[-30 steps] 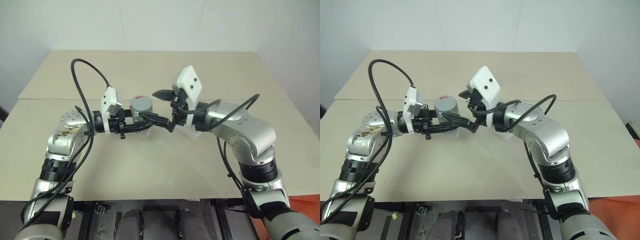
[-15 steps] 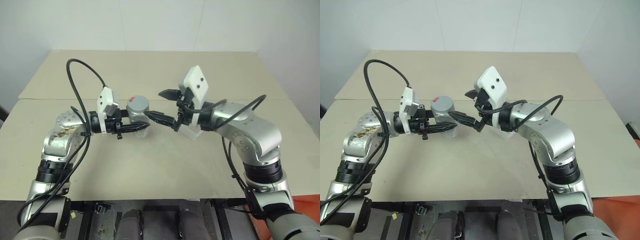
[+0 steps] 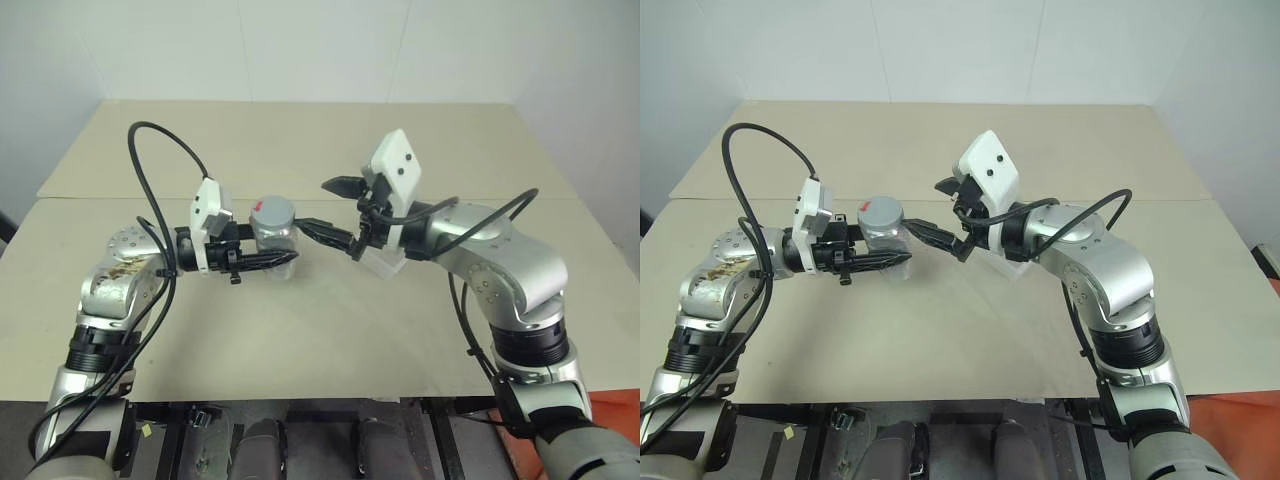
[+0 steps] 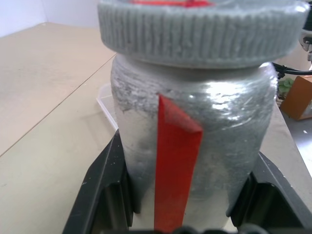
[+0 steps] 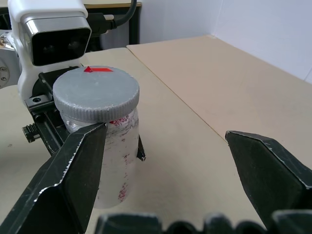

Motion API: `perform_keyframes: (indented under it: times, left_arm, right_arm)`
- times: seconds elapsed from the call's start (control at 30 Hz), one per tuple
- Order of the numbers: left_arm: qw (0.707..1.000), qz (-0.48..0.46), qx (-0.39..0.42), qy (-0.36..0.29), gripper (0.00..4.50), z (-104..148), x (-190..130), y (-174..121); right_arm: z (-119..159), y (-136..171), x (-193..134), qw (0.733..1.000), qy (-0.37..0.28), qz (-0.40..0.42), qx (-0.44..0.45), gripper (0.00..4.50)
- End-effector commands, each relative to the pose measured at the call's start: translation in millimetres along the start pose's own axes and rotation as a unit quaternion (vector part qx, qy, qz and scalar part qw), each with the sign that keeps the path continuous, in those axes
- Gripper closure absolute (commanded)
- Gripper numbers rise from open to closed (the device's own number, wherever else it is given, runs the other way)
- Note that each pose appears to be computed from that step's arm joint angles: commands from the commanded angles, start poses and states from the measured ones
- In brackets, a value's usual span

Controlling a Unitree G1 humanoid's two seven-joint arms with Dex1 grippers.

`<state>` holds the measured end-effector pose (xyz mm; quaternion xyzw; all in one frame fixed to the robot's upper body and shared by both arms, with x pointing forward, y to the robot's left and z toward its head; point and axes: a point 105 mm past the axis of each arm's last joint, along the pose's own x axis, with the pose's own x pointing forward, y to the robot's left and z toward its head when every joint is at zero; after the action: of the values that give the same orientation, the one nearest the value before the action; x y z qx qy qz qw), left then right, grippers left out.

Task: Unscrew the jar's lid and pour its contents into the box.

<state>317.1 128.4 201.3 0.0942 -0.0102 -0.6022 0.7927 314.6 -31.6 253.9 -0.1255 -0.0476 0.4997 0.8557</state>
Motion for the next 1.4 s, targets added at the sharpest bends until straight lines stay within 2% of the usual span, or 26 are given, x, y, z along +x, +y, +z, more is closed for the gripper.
perform_keyframes:
  times: [0.03,0.4,0.6,0.7,0.87,1.07,1.4]
  left_arm:
    - [0.999,-0.014,0.033,-0.018,2.50,17.3,-0.7,-5.6]
    - [0.999,-0.027,0.030,-0.014,2.50,14.7,0.1,-11.0]
    - [0.999,-0.013,0.026,-0.015,2.50,14.9,-5.3,-3.9]
    - [1.000,-0.013,0.023,-0.017,2.50,14.9,-7.8,-0.2]
    - [0.998,-0.050,0.009,-0.023,2.50,14.3,-6.6,-2.1]
    - [0.997,-0.075,0.024,-0.020,2.50,14.2,-0.3,-2.2]
    - [0.996,-0.085,0.030,-0.021,2.50,13.9,4.1,-6.4]
  right_arm:
    - [8.9,-2.5,-4.6,1.000,-0.017,-0.006,-0.015,0.04]
    - [8.0,-6.1,-5.7,1.000,-0.012,-0.016,-0.015,0.04]
    - [2.7,-12.4,-20.1,1.000,0.004,-0.015,-0.017,0.04]
    - [0.9,-10.3,-31.6,1.000,0.008,0.022,-0.015,0.04]
    - [10.5,4.6,-42.7,0.993,-0.026,0.116,-0.012,0.04]
    - [14.3,16.6,-33.4,0.986,-0.046,0.161,0.000,0.04]
    - [24.7,9.9,-4.3,0.991,-0.061,0.122,0.017,0.04]
